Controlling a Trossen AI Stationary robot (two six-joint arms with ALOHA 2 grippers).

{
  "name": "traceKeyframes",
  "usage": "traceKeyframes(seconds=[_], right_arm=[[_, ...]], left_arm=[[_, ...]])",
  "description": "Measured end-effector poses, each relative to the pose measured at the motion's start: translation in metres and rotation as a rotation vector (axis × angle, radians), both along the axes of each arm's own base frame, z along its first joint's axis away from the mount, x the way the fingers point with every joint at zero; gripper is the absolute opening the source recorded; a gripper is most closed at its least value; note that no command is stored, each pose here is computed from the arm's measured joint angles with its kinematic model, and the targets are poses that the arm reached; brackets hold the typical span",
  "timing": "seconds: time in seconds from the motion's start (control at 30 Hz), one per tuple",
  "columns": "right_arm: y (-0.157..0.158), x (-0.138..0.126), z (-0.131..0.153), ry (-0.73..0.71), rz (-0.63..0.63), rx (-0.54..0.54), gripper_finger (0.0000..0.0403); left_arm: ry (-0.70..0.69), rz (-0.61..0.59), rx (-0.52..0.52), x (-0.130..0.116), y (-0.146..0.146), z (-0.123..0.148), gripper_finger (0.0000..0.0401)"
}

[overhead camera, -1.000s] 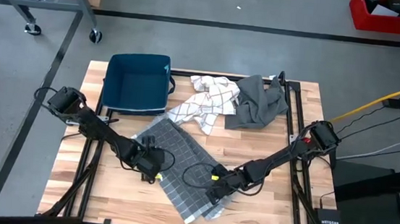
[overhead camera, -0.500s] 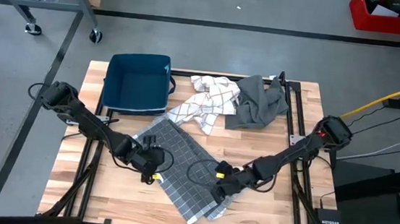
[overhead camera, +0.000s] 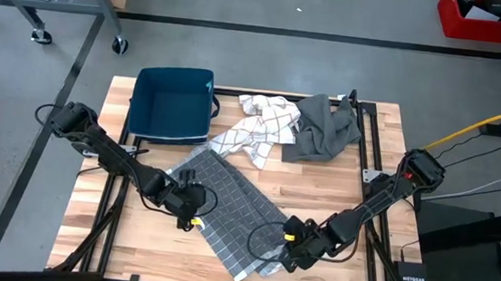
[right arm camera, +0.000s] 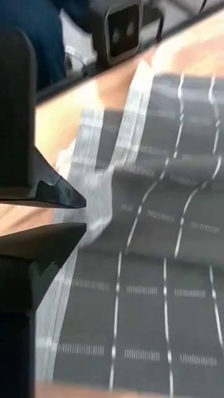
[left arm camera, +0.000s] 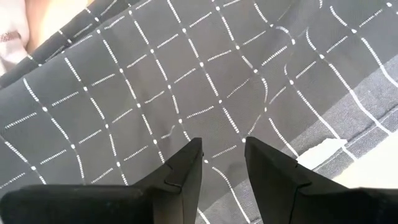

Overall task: Fold towel
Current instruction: Fold the gray patterned towel

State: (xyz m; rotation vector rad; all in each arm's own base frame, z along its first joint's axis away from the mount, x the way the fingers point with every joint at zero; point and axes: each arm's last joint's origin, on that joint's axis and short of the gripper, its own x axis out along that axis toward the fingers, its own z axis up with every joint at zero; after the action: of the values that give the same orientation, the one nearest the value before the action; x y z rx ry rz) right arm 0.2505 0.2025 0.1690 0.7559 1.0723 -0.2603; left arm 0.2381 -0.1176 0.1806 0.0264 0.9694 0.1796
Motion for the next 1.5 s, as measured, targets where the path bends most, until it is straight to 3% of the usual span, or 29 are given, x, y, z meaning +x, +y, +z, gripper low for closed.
traceKeyframes(seconds=[0.33, 0.47, 0.83, 1.17, 1.5], right_arm=[[0.0032, 0.0044, 0.0029, -0.06, 0.101, -0.001, 0.0053], [0.0048, 0.0032, 0.0026, -0.047, 0.233, -0.005, 0.0053], [0.0029, 0.0055, 0.0035, -0.186, 0.592, -0.326, 0.0053], [0.0042, 0.0053, 0.0036, -0.218, 0.769, -0.393, 0.0053], [0.0037, 0.0045, 0.003, -0.224, 0.858, -0.442, 0.0053]], left_arm=[[-0.003, 0.012, -0.008, 0.0, 0.0, 0.0002, 0.0115], [-0.004, 0.012, -0.009, 0.0, 0.0, 0.0003, 0.0115], [-0.016, 0.069, -0.047, 0.0, -0.0001, 0.0005, 0.0115], [-0.017, 0.074, -0.05, 0.0001, 0.0, 0.0006, 0.0115], [-0.017, 0.074, -0.051, 0.0001, 0.0, 0.0007, 0.0115]])
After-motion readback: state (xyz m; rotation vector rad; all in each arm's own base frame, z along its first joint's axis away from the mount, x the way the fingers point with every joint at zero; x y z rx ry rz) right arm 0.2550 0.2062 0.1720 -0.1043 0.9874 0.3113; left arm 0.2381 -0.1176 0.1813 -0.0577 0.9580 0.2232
